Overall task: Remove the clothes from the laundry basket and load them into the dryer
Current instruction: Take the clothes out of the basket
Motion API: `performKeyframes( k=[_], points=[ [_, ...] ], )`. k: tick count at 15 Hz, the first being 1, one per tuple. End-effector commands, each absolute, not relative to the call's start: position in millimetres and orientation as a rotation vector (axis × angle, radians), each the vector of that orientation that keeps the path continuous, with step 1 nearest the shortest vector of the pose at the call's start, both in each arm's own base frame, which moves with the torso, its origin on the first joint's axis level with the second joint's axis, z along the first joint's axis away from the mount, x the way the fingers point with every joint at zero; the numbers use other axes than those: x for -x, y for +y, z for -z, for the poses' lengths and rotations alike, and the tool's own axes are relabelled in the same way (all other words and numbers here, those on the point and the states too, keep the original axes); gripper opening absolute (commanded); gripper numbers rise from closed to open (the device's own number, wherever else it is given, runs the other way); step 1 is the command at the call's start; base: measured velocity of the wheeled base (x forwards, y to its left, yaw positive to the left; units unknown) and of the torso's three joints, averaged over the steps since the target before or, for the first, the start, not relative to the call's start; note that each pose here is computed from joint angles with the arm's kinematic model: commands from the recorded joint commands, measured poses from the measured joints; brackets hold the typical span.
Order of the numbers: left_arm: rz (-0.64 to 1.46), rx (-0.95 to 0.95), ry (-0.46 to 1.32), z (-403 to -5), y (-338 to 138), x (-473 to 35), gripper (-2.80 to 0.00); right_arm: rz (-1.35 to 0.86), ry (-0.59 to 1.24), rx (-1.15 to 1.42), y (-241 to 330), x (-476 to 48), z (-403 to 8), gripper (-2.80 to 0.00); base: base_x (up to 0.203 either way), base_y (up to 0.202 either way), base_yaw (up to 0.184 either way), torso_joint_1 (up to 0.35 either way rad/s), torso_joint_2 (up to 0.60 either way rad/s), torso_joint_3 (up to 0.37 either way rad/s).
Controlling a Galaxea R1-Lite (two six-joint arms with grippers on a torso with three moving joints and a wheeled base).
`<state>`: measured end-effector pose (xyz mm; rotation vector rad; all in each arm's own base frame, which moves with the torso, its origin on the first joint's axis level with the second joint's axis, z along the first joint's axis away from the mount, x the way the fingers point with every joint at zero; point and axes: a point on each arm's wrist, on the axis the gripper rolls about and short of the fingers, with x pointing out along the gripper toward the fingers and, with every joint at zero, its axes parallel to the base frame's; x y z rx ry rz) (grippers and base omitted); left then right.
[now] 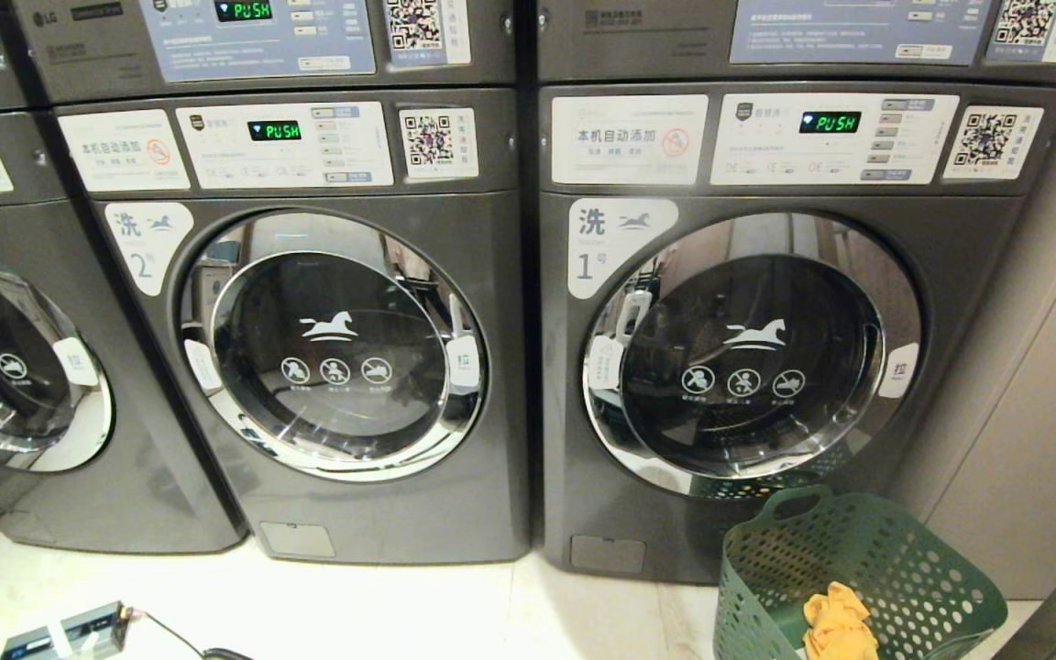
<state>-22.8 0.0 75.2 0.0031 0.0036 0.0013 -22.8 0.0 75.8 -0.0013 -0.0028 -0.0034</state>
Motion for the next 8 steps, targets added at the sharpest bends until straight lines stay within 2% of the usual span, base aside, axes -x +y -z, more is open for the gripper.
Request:
performKeyframes(
  k=[1, 7, 8],
  points=[
    [-0.002, -0.003, 0.003, -75.2, 0.0, 22.8, -2.80, 0.003, -0.004, 0.002, 0.0, 22.8, -75.8, -2.80, 0.000, 0.000, 0.000, 0.000, 0.00, 0.000],
    [-0.003, -0.005, 0.003, -75.2, 0.0, 22.8, -2.80, 0.003, -0.005, 0.002, 0.0, 22.9, -75.8, -2.80, 0.000, 0.000, 0.000, 0.000, 0.00, 0.000],
    [-0.003, -0.005, 0.003, -75.2, 0.0, 22.8, -2.80, 0.003, -0.005, 0.002, 0.0, 22.9, -75.8, -2.80, 0.131, 0.000, -0.001, -0.006, 0.00, 0.003]
  ],
)
